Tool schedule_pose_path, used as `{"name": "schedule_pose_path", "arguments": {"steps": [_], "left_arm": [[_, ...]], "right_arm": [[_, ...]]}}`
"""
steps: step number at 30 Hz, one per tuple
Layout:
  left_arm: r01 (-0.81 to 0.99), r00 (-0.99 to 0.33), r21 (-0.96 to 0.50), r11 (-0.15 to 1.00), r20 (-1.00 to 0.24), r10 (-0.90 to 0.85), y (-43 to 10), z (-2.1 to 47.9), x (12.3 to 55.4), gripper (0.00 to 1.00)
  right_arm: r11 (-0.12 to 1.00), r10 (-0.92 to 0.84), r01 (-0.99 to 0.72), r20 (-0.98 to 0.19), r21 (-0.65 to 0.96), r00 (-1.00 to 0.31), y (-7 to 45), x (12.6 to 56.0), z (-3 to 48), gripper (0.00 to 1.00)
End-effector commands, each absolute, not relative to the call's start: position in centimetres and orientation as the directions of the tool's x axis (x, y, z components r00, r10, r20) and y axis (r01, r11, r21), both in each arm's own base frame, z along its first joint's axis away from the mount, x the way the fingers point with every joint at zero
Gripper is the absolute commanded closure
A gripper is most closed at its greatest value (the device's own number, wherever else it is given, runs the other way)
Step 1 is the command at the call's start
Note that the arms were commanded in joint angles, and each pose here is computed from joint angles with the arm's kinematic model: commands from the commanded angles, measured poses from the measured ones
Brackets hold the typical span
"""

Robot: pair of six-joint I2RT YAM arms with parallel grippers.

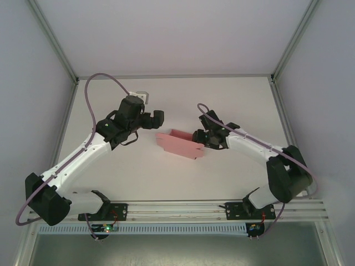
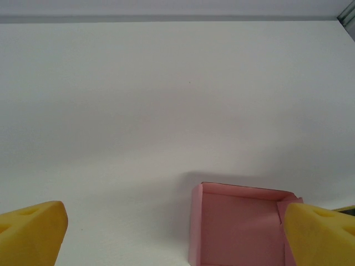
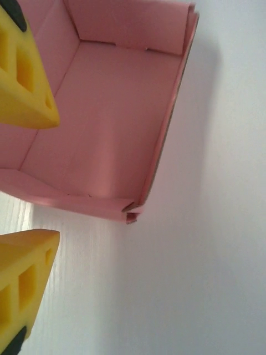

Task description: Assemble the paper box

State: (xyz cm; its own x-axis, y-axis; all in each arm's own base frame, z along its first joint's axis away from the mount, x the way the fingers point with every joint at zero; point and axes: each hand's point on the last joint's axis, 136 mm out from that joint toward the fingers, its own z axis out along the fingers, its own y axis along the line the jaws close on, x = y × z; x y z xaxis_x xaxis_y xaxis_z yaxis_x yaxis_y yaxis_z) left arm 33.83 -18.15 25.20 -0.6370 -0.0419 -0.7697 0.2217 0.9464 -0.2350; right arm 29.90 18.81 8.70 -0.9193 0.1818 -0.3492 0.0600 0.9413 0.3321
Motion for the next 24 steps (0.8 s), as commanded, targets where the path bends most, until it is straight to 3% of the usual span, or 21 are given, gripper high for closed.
{"name": "schedule_pose_path", "arguments": {"steps": [1,4,5,9,14,16,17,18,21,23,24], "left_arm": [[0.130,-0.632,-0.216,0.968,-0.770,-0.087,-15.3,25.7,32.8,0.00],[0.059,-0.674,-0.198,0.978,-0.731,-0.107,-13.3,24.3,30.7,0.00],[0.036,-0.704,-0.195,0.980,-0.702,-0.114,-12.7,23.2,29.6,0.00],[0.051,-0.844,-0.218,0.975,-0.531,-0.075,-12.6,17.3,24.9,0.00],[0.100,-0.912,-0.373,0.922,-0.404,-0.065,-16.0,12.3,22.2,0.03],[0.118,-0.917,-0.448,0.886,-0.393,-0.076,-18.0,11.7,22.8,0.22],[0.119,-0.923,-0.462,0.879,-0.377,-0.074,-18.6,11.3,23.2,0.26],[0.105,-0.925,-0.455,0.884,-0.372,-0.081,-18.9,10.8,23.8,0.28],[0.018,-0.914,-0.398,0.917,-0.379,-0.146,-18.5,9.5,26.4,0.54],[0.005,-0.906,-0.386,0.922,-0.393,-0.159,-18.9,9.1,28.2,0.59],[0.003,-0.899,-0.388,0.921,-0.405,-0.168,-19.2,9.0,29.1,0.59]], "right_arm": [[0.974,0.103,-0.001,-0.452,0.225,-0.886,16.0,30.0,10.5,0.38],[0.984,0.073,-0.030,-0.551,0.175,-0.832,14.2,31.1,13.0,0.20],[0.986,0.054,-0.050,-0.590,0.158,-0.805,13.8,31.7,13.8,0.05],[0.992,-0.033,-0.103,-0.649,0.070,-0.760,12.7,33.5,14.7,0.02],[0.999,-0.016,-0.035,-0.605,0.021,-0.796,11.4,36.7,13.3,0.02],[0.996,-0.024,-0.067,-0.579,0.052,-0.815,12.6,38.1,12.2,0.09],[0.995,-0.040,-0.084,-0.547,0.056,-0.836,13.1,38.6,11.2,0.13],[0.995,-0.055,-0.091,-0.512,0.046,-0.857,13.4,39.0,10.4,0.17],[0.992,-0.089,-0.116,-0.414,0.042,-0.906,14.6,39.5,7.5,0.37],[0.989,-0.095,-0.130,-0.375,0.069,-0.922,15.4,39.2,5.9,0.49],[0.989,-0.092,-0.129,-0.363,0.078,-0.927,15.6,38.9,5.3,0.50]]}}
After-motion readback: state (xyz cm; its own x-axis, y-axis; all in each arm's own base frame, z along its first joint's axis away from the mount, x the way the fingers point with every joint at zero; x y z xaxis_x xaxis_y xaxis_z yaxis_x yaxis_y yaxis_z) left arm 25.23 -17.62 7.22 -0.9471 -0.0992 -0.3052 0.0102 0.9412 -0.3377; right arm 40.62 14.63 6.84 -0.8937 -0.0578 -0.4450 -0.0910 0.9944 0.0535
